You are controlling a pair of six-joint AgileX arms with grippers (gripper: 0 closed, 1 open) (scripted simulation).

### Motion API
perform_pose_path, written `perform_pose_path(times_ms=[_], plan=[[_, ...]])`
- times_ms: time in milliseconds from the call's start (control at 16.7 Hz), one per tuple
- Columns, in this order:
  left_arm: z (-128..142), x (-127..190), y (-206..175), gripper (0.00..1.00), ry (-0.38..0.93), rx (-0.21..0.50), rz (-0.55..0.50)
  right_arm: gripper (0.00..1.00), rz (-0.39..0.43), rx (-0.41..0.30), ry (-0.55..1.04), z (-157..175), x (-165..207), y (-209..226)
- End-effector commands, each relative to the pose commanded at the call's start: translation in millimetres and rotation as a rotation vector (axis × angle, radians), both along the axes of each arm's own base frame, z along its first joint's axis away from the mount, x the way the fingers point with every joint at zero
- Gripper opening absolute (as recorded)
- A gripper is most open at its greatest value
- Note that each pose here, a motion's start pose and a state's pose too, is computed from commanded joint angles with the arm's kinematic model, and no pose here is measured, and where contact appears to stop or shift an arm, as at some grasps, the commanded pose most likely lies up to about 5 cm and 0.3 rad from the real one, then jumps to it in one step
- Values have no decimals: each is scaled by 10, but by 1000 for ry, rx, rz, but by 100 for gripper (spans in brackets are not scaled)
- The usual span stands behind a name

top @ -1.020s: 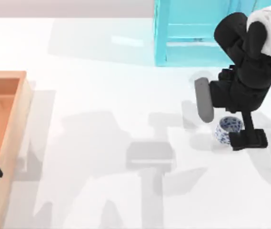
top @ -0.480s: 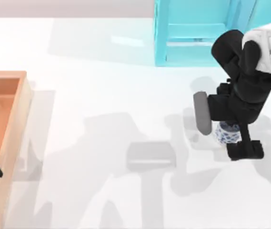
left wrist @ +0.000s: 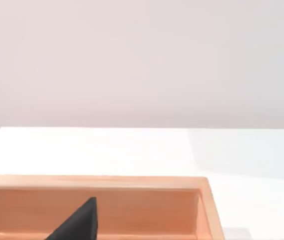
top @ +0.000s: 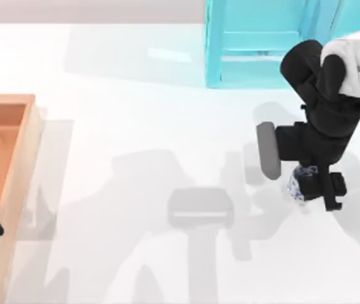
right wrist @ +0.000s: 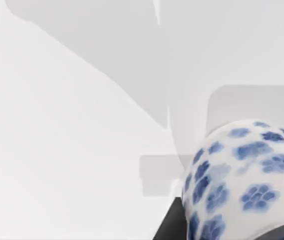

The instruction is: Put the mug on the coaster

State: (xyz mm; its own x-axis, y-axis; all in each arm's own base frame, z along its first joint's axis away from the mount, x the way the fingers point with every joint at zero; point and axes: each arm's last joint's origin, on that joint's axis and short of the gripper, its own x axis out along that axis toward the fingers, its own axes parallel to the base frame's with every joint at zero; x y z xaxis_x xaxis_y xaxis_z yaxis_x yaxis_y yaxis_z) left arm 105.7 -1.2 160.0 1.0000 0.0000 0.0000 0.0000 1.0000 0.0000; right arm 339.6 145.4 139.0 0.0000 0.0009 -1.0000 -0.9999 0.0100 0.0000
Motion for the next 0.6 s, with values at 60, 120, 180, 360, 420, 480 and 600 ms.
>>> perform_pose_path(times_ms=[60,120,180,360,420,480,600], plan=[[0,0,0,100,0,0,0,17,0,0,0,0,0,0],[0,0,0,100,0,0,0,10,0,0,0,0,0,0],[0,0,0,100,0,0,0,2,0,0,0,0,0,0],[0,0,0,100,0,0,0,0,0,0,0,0,0,0],[0,0,0,100,0,0,0,0,0,0,0,0,0,0],[0,0,0,100,0,0,0,0,0,0,0,0,0,0],[0,0,0,100,0,0,0,0,0,0,0,0,0,0]])
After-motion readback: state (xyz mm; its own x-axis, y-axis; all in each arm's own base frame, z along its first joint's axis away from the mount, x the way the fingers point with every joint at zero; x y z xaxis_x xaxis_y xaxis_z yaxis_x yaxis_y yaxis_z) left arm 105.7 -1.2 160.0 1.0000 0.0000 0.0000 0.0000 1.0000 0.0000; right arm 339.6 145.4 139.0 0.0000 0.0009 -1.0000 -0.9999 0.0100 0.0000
